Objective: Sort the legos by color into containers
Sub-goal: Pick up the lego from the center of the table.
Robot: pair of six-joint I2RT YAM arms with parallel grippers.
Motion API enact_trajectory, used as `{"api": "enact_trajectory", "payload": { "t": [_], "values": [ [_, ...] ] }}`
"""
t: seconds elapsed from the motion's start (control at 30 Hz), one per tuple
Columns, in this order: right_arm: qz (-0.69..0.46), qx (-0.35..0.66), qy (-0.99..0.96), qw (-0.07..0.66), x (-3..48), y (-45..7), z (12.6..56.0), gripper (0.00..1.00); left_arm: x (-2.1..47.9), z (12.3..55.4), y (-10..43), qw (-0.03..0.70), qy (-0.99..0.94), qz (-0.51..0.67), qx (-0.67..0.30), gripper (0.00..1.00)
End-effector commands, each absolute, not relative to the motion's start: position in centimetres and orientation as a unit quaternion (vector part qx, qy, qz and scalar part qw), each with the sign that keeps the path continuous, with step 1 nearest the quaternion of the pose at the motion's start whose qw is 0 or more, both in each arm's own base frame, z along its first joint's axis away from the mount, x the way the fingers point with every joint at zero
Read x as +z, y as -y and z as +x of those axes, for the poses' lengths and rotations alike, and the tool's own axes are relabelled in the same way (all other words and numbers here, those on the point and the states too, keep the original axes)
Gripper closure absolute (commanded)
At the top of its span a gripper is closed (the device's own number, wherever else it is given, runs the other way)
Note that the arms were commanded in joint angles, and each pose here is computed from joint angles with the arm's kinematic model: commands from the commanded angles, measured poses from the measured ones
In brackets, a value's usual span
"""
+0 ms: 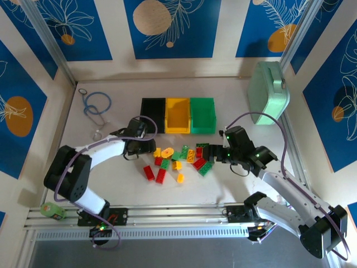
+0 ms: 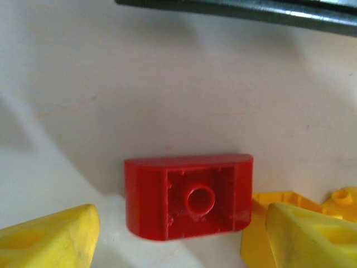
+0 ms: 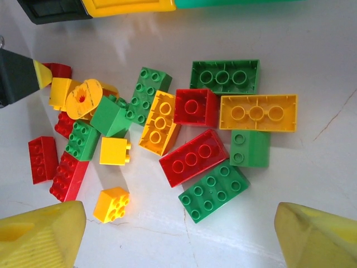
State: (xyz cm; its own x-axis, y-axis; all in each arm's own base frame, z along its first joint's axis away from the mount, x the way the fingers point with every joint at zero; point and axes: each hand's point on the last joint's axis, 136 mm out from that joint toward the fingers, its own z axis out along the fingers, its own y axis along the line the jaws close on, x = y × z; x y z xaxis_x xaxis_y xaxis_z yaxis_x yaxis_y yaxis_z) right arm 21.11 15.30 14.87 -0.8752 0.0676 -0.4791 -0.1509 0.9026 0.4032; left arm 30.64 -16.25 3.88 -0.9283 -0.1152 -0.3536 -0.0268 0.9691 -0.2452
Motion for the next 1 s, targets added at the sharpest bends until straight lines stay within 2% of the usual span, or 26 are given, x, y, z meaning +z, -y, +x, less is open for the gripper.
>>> {"api": "enact_trajectory", "payload": {
  "t": [0.0,0.47,0.83,0.97],
  "values": [
    [-0.023,0.229,-0.94,0.25,15.0,-15.6,20.9,0.12,4.2,31.7,17.2,0.188,-0.974,-0.039,-0.124,0.24],
    [-0.021,0.232,-0.938,0.256,15.2,-15.7,21.2,0.12,1.7,30.9,16.7,0.158,-0.984,-0.035,-0.07,0.27],
    [-0.019,0.232,-0.939,0.254,14.9,-15.7,21.1,0.12,0.9,30.0,15.5,0.156,-0.985,-0.047,-0.051,0.33],
    [-0.018,0.232,-0.939,0.255,14.8,-15.6,21.1,0.13,0.5,29.5,15.1,0.153,-0.986,-0.05,-0.046,0.39]
  ]
}}
